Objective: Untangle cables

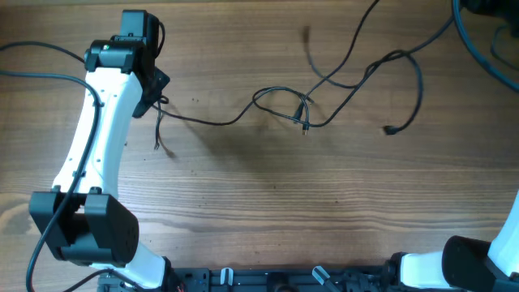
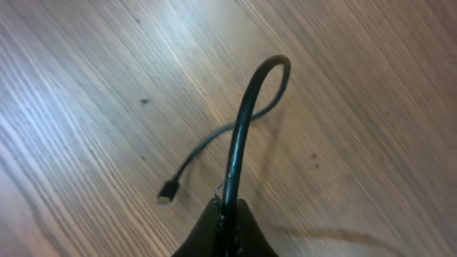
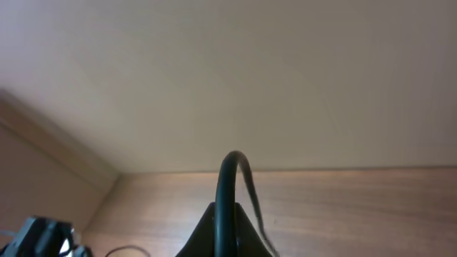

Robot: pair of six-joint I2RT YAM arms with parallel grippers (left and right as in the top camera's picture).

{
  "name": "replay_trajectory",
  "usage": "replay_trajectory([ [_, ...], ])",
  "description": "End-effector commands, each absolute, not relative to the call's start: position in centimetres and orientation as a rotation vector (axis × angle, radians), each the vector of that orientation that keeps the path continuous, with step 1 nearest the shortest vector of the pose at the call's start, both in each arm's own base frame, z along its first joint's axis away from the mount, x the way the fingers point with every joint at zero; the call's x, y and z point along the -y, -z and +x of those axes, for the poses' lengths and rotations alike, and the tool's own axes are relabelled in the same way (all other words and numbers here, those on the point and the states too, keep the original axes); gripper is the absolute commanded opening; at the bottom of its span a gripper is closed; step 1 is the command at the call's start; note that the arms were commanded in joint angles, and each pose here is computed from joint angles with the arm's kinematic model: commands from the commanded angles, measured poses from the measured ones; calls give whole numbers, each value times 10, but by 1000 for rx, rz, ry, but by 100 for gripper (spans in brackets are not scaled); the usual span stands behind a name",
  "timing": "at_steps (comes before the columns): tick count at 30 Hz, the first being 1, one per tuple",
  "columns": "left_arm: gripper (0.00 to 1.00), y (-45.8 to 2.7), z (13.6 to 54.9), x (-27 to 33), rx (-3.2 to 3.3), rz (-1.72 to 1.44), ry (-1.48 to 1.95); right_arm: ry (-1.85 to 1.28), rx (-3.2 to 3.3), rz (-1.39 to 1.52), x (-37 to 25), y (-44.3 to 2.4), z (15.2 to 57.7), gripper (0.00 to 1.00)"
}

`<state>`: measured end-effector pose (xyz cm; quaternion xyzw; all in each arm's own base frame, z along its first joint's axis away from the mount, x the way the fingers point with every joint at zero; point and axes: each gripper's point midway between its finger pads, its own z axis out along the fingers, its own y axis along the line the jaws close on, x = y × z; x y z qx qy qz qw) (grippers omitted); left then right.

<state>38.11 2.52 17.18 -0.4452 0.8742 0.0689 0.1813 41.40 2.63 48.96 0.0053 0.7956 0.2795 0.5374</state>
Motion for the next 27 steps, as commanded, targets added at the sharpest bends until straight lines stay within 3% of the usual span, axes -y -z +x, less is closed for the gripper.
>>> replay_trajectory([
  [1,4,-164,386,-11,-2505,-1293,-67,-658,-1963,1,-47,-470,417,4],
  [4,4,-165,398,19,-2626,-1089,151,-662,-2178,-53,-80,-400,438,4],
  [8,4,-174,412,58,-2694,-821,456,-688,-2290,-97,-101,-357,455,4],
  [13,41,-180,416,80,-2695,-730,565,-807,-2152,-205,-119,-392,451,4],
  [14,53,-183,417,94,-2701,-621,609,-856,-2104,-251,-127,-406,446,4],
  [17,73,-190,419,127,-2694,-433,667,-944,-2034,-329,-139,-424,436,4],
  [19,75,-195,418,152,-2680,-342,724,-934,-2069,-304,-136,-417,435,4],
  [24,64,-219,405,224,-2620,-66,989,-860,-2218,-109,-119,-387,440,4],
  [27,68,-228,388,265,-2591,80,1080,-885,-2239,-68,-120,-385,438,4],
])
